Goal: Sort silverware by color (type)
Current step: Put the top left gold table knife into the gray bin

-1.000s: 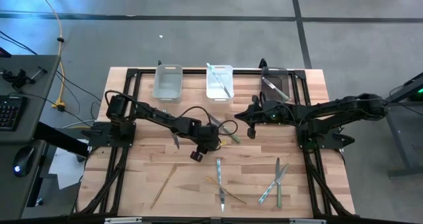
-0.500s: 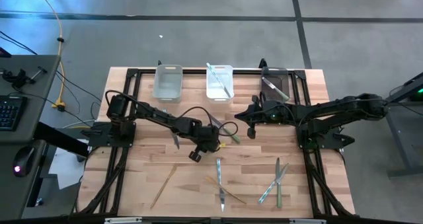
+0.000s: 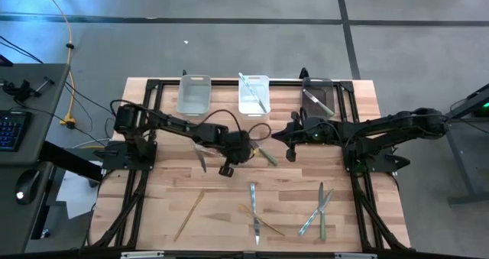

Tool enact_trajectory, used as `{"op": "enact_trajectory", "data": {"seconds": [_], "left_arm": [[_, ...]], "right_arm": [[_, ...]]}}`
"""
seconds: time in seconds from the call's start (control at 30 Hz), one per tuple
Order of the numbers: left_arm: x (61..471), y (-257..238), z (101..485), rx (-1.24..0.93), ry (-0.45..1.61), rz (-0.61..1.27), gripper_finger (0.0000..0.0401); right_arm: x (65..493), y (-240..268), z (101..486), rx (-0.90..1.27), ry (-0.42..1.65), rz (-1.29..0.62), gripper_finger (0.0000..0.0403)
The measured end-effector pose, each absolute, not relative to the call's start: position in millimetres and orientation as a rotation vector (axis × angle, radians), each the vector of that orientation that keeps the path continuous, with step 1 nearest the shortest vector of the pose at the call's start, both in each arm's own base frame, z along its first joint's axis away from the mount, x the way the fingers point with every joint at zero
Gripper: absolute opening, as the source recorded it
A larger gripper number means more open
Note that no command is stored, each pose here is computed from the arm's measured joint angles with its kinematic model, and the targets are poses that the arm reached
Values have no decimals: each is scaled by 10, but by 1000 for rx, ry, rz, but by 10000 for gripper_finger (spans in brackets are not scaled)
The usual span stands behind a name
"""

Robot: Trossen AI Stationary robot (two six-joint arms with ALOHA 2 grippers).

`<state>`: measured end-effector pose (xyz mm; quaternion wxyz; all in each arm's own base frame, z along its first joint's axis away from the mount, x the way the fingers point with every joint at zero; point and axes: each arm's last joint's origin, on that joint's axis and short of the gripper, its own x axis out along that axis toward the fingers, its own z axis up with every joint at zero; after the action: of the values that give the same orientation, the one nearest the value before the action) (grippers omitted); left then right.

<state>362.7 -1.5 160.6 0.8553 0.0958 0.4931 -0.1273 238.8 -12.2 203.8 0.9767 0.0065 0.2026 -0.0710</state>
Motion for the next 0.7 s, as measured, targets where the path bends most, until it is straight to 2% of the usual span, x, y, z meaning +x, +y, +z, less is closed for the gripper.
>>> {"op": "enact_trajectory", "data": {"seconds": [0.3, 0.7], "left_arm": [[3504, 182, 2110, 144, 895, -184, 4], [3015, 473, 2948, 128, 686, 8, 1]], "right_arm": [[2389, 17, 2040, -16, 405, -151, 1], [2391, 31, 2047, -23, 397, -155, 1]]}}
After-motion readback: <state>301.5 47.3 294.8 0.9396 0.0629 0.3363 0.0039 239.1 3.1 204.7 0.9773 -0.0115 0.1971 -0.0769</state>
